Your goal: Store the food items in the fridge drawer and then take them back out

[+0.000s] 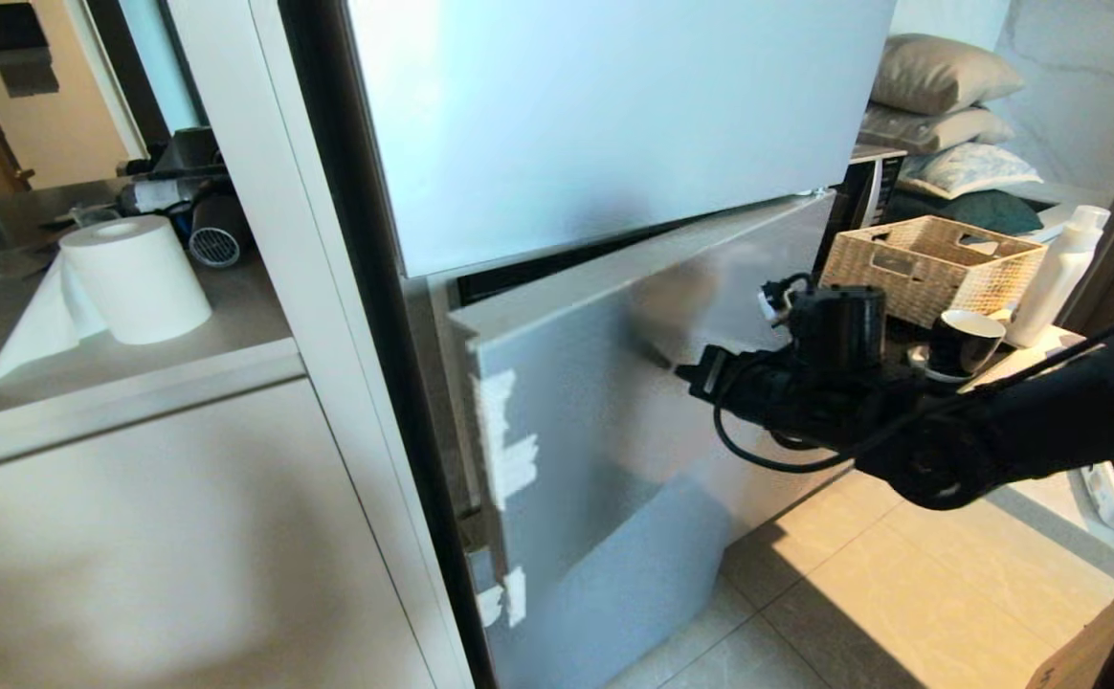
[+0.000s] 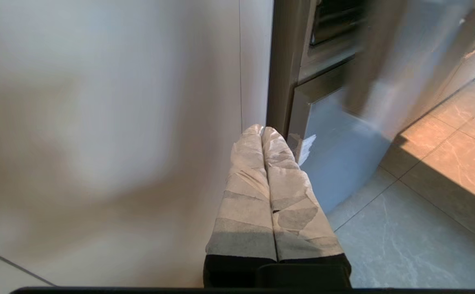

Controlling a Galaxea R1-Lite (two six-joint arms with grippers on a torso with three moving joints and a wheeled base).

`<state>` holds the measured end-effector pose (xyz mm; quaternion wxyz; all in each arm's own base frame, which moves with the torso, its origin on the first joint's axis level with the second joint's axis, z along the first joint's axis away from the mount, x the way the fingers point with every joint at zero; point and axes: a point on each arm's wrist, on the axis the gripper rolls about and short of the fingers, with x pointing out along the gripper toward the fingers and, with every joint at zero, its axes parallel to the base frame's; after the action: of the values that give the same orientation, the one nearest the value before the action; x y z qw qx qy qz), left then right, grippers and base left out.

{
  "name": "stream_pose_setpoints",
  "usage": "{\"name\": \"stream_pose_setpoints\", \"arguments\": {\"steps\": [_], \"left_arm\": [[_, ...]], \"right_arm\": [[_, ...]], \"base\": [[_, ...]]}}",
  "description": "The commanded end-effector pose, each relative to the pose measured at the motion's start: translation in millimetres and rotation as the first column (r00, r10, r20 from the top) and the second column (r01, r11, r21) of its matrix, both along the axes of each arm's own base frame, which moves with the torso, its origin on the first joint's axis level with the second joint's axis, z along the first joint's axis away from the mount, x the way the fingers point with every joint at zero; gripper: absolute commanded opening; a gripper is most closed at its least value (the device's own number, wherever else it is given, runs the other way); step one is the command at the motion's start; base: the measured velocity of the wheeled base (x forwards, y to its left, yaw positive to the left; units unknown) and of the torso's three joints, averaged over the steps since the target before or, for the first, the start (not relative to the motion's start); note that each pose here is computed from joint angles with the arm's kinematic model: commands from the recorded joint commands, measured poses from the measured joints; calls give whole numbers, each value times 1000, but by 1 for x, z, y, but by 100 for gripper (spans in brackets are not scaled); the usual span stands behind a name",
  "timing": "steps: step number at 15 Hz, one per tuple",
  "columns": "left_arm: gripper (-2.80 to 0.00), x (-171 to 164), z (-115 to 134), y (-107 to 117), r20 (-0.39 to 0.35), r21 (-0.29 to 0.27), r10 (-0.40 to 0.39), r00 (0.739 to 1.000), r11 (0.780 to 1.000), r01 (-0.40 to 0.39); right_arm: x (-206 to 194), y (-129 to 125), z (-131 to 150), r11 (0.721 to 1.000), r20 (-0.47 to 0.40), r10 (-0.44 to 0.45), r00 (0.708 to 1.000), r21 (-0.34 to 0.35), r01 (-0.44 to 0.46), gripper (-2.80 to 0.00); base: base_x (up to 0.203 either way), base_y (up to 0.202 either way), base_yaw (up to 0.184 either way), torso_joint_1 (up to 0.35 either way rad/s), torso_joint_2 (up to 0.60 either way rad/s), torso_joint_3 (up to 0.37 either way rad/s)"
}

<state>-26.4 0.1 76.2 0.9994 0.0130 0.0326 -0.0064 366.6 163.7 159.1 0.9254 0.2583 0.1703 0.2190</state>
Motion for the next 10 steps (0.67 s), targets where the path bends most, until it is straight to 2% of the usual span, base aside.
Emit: {"name": "stream_pose_setpoints", "arguments": {"steps": [1, 2, 5, 8, 10], "left_arm": [[-280, 0, 0, 0, -2, 0, -2, 1000, 1000, 2], [-280, 0, 0, 0, -2, 0, 1, 1000, 1000, -1], [-280, 0, 0, 0, -2, 0, 0, 1000, 1000, 0], [-280, 0, 0, 0, -2, 0, -1, 1000, 1000, 1], [-280, 0, 0, 0, -2, 0, 0, 1000, 1000, 0]], "right_arm": [[23, 18, -23, 987, 100, 148, 984, 50, -154, -280], [20, 17, -24, 980, 127, 180, 975, 58, -189, -280], [-9, 4, -15, 978, 157, 188, 970, 64, -200, -280], [-61, -20, 22, 978, 223, 177, 959, 68, -197, -280], [-120, -48, 52, 987, 299, 150, 942, 11, -161, -280]], "base": [[0, 0, 0, 0, 0, 0], [0, 0, 0, 0, 0, 0], [0, 0, 0, 0, 0, 0], [0, 0, 0, 0, 0, 0], [0, 0, 0, 0, 0, 0]]}}
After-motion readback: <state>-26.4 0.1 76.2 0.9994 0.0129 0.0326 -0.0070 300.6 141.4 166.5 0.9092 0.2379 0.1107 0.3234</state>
